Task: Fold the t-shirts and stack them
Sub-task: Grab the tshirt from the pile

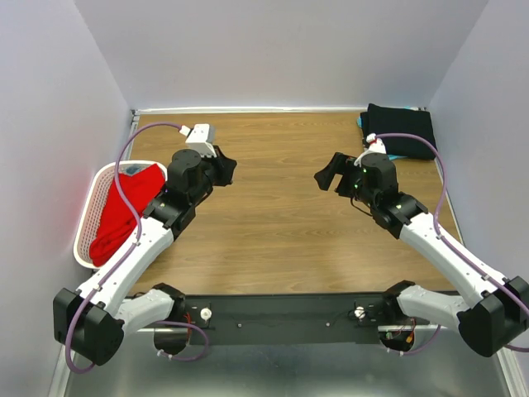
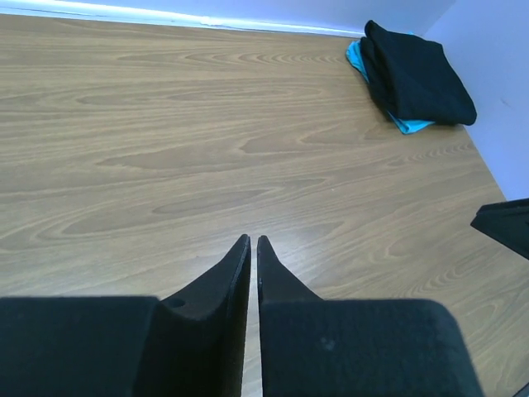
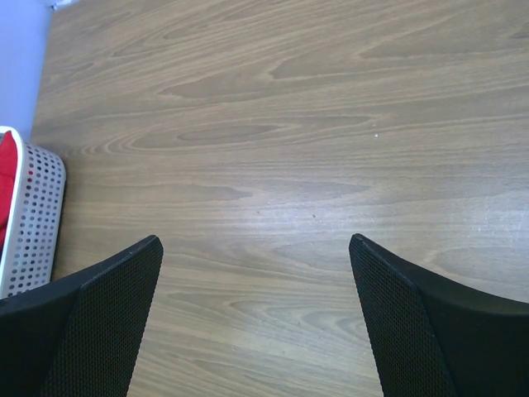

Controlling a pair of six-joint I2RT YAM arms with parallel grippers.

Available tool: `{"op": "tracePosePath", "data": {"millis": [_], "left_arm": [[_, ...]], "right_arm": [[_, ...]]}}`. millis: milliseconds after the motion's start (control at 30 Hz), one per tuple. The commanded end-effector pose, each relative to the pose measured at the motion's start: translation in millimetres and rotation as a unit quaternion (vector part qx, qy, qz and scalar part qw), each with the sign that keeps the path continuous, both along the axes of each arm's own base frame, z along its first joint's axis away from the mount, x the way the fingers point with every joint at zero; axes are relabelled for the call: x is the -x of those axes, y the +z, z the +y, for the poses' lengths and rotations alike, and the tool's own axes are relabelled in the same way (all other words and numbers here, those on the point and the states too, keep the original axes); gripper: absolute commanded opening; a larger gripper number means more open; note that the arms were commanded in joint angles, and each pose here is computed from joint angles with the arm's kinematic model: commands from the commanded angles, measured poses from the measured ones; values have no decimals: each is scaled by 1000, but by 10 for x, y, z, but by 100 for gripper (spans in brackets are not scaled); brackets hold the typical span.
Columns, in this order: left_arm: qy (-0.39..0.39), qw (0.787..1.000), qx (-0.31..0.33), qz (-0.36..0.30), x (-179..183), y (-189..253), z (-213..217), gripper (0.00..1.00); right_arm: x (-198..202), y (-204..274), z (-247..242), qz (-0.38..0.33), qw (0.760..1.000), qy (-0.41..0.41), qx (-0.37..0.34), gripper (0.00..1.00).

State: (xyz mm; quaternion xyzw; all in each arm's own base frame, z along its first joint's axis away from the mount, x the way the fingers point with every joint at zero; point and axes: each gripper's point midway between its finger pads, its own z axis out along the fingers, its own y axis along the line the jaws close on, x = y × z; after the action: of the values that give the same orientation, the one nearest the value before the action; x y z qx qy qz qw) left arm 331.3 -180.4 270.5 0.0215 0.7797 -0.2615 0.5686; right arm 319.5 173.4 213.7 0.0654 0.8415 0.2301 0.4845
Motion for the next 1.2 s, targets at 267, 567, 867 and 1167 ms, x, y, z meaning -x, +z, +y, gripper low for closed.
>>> {"op": "tracePosePath", "data": {"millis": [267,567,867,1167], "left_arm": [[255,961,-49,96,-204,-144,963,26],[530,838,-27,128,68,-376,2860,49],[579,773,-5,258,46,-1469,3354,50],[579,752,-2,315,44,-2002,3347,46]], "right_arm": [[50,-3,7,-6,1000,17,7,100],[55,-186,107,21,999,43,13,100],[95,-341,223,51,996,69,3,100],[145,-348,240,51,995,83,3,100]]}}
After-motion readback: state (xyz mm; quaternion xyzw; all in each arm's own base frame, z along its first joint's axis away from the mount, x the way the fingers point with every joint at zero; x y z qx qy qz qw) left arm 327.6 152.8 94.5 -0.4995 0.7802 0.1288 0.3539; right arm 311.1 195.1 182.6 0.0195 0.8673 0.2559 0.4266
